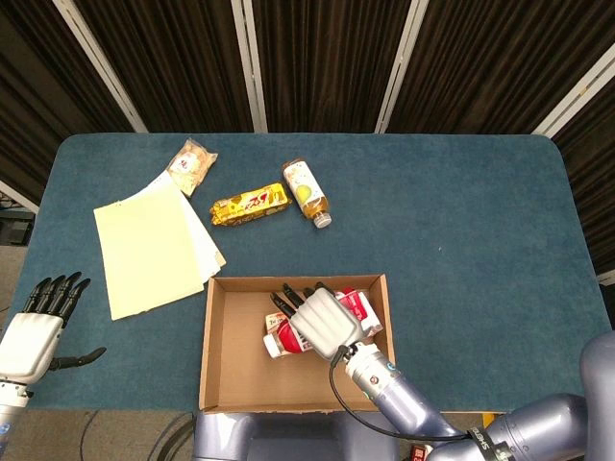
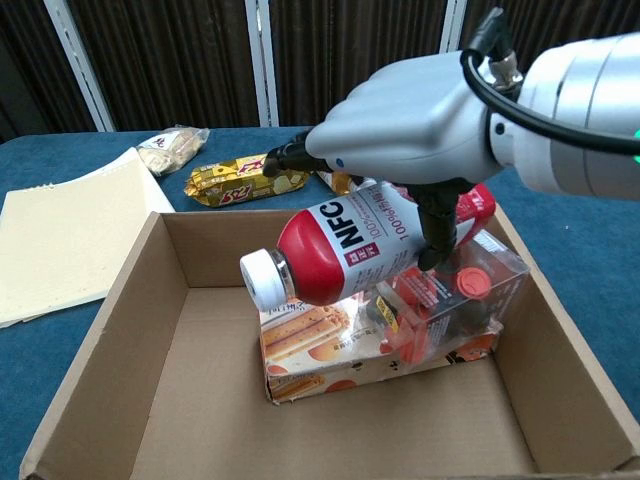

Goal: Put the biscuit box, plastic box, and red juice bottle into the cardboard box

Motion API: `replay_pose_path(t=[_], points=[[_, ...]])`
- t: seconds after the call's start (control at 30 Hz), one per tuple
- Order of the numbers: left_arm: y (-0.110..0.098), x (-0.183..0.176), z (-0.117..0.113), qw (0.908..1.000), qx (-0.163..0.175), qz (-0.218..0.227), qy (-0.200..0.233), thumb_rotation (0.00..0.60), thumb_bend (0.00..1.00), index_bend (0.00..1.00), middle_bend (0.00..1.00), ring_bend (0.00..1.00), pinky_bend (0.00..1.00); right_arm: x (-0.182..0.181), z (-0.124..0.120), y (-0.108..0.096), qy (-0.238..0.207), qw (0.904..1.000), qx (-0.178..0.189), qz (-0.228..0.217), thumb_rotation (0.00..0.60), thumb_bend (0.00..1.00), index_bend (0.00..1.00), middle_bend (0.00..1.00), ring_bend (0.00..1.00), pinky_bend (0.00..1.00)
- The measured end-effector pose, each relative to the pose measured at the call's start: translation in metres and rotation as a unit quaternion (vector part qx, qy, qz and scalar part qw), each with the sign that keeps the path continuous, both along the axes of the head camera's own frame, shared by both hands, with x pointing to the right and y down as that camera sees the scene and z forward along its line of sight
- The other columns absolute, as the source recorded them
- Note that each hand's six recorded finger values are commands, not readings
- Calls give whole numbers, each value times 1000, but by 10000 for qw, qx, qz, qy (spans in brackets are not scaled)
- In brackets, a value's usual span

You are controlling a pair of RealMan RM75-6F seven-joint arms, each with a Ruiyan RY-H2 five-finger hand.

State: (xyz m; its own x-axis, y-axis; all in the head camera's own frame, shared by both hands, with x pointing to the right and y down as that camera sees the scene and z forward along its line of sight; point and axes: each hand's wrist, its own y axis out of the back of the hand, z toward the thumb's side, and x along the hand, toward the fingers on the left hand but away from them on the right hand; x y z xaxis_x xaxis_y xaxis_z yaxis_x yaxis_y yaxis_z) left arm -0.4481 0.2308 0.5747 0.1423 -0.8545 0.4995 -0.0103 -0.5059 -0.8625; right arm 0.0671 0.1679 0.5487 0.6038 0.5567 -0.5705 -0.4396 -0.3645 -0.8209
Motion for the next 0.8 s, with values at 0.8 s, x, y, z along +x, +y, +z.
replay_pose_path(t=[0.8], points=[[0,1,-5,9999,88,16,48,420,22,0,0,0,5,34,-20,-43,539,9930,907,528,600,0,0,0,0,101]])
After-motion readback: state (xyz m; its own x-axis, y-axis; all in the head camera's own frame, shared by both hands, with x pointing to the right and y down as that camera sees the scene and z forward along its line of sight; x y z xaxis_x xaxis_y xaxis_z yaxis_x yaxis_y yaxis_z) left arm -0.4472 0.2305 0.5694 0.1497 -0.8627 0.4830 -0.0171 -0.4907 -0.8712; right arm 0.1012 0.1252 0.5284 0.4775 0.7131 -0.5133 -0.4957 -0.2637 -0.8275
